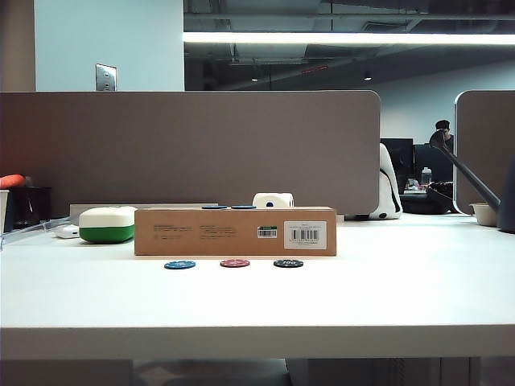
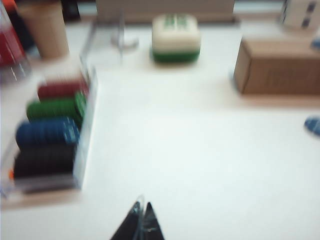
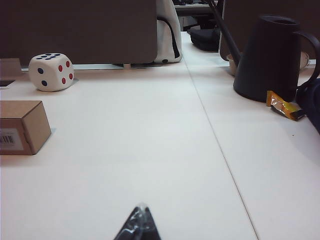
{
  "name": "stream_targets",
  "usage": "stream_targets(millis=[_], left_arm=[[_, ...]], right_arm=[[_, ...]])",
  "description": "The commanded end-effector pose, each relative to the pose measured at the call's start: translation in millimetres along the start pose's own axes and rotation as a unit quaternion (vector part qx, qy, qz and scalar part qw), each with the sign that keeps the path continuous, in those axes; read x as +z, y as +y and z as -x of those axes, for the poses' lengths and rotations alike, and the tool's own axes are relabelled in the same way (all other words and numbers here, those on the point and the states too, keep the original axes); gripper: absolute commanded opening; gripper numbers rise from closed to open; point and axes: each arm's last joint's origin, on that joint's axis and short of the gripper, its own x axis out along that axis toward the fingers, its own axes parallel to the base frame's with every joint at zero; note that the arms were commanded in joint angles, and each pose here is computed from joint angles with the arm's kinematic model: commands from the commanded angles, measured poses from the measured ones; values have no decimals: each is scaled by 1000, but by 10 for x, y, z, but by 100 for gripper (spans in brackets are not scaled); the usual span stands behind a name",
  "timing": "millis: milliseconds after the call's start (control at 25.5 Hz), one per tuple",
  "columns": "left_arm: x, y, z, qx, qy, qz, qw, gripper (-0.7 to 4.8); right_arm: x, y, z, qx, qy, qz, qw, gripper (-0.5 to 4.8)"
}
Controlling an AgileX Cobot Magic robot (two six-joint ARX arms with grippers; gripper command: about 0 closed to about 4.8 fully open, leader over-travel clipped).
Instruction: Push the chip, whose value equals the sum of all the chip values on the rectangular box, forward next to the box.
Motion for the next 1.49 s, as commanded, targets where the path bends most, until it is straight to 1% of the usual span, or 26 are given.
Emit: stream_targets(millis=[39, 118, 157, 275, 432, 550, 628, 667, 746, 785, 981, 1099, 1335, 1413, 1452, 1492], left_arm=[[98, 2, -58, 0, 31, -1, 1000, -5], [152, 4, -96, -1, 48, -1, 999, -5], [217, 4, -151, -3, 66, -2, 998, -5], [345, -23, -259, -13, 91, -6, 996, -5], [592, -135, -411, -45, 103, -19, 993, -5], [808, -268, -523, -77, 100, -30, 992, -5], [1096, -498, -664, -122, 90, -46, 987, -5], [1154, -548, -697, -131, 88, -49, 986, -5], [1382, -721, -899, -152, 86, -55, 983, -5], [1436, -761, -981, -154, 86, -56, 983, -5], [1590, -885, -1321, -153, 96, -58, 982, -5], [1624, -937, -1433, -155, 100, -59, 981, -5], [1593, -1045, -1447, -169, 104, -66, 978, -5], [1591, -1109, -1421, -179, 103, -70, 976, -5], [1585, -1197, -1385, -193, 102, -75, 973, -5], [1582, -1238, -1367, -200, 101, -77, 971, -5]], right_arm=[[-1, 1, -3, 1, -6, 1, 1000, -4], [-1, 1, -3, 1, -6, 1, 1000, -4], [-1, 1, -3, 1, -6, 1, 1000, -4], [-1, 1, -3, 1, -6, 1, 1000, -4], [-1, 1, -3, 1, -6, 1, 1000, -4], [-1, 1, -3, 1, -6, 1, 1000, -4], [-1, 1, -3, 1, -6, 1, 1000, -4], [-1, 1, -3, 1, -6, 1, 1000, -4], [-1, 1, -3, 1, -6, 1, 1000, -4], [-1, 1, -3, 1, -6, 1, 1000, -4], [-1, 1, -3, 1, -6, 1, 1000, -4], [-1, 1, -3, 1, -6, 1, 1000, -4], [-2, 13, -3, 7, -5, 1, 1000, -4], [-2, 15, -3, 8, -5, 1, 1000, -4], [-2, 15, -3, 8, -5, 1, 1000, -4], [-2, 15, -3, 8, -5, 1, 1000, -4]])
